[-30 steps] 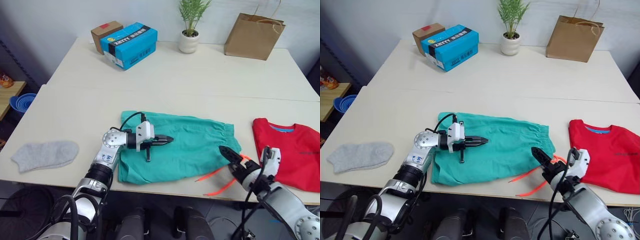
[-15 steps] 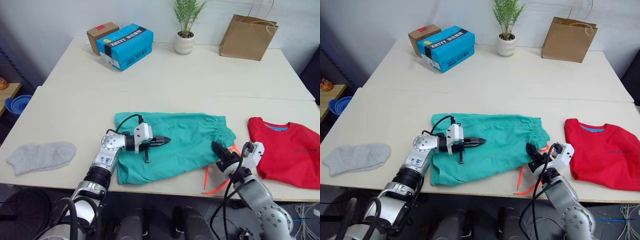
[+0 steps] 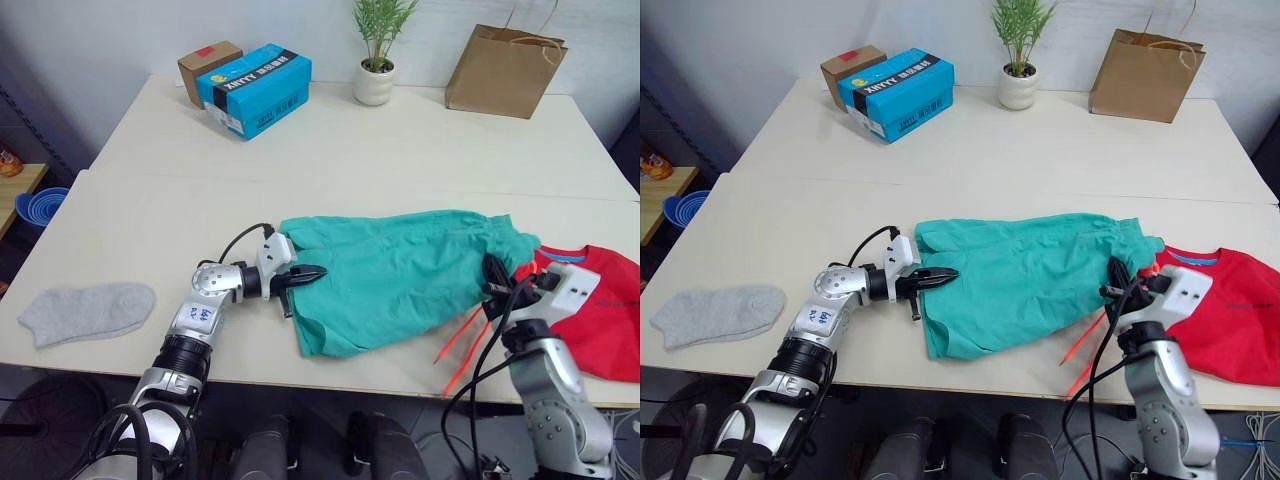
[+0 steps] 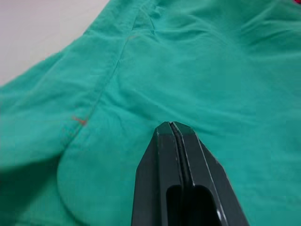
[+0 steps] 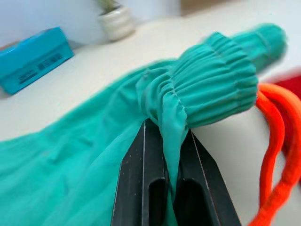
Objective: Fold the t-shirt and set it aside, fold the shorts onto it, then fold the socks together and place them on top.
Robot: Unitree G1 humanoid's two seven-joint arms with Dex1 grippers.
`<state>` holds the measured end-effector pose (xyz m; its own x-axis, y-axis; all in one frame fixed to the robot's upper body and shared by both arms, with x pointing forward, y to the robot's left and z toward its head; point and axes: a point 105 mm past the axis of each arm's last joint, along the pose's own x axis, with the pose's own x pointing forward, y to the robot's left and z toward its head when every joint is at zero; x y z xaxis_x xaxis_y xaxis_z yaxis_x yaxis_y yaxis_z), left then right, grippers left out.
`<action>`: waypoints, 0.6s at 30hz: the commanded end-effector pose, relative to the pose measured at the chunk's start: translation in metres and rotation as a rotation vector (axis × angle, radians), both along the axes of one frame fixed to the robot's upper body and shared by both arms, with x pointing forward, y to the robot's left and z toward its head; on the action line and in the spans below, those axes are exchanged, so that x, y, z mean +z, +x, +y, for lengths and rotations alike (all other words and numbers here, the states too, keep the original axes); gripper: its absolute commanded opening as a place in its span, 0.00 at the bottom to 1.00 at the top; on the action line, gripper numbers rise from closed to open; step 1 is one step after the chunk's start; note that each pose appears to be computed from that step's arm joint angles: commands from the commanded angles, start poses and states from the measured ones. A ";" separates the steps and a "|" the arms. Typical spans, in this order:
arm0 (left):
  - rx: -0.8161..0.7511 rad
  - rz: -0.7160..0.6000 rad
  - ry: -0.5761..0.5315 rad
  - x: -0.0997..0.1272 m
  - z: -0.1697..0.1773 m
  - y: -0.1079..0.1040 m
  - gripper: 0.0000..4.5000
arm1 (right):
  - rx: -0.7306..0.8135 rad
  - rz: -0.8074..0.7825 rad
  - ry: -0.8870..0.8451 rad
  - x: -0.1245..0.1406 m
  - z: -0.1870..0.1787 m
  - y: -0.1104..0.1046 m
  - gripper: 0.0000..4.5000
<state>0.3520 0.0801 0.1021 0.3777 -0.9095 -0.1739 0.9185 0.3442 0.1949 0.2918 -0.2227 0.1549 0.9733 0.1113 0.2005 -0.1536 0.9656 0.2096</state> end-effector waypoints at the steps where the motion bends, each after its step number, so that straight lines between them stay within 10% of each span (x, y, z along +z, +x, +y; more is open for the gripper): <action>1: 0.060 -0.033 -0.021 0.015 0.000 0.009 0.00 | 0.335 -0.135 -0.179 0.031 0.066 -0.007 0.01; 9: 0.124 0.034 0.021 0.004 0.021 -0.003 0.00 | 0.710 -0.099 -0.474 -0.001 0.156 -0.008 0.01; 18: 0.220 0.042 0.002 0.005 0.045 -0.002 0.00 | 0.836 -0.075 -0.561 -0.022 0.179 -0.007 0.01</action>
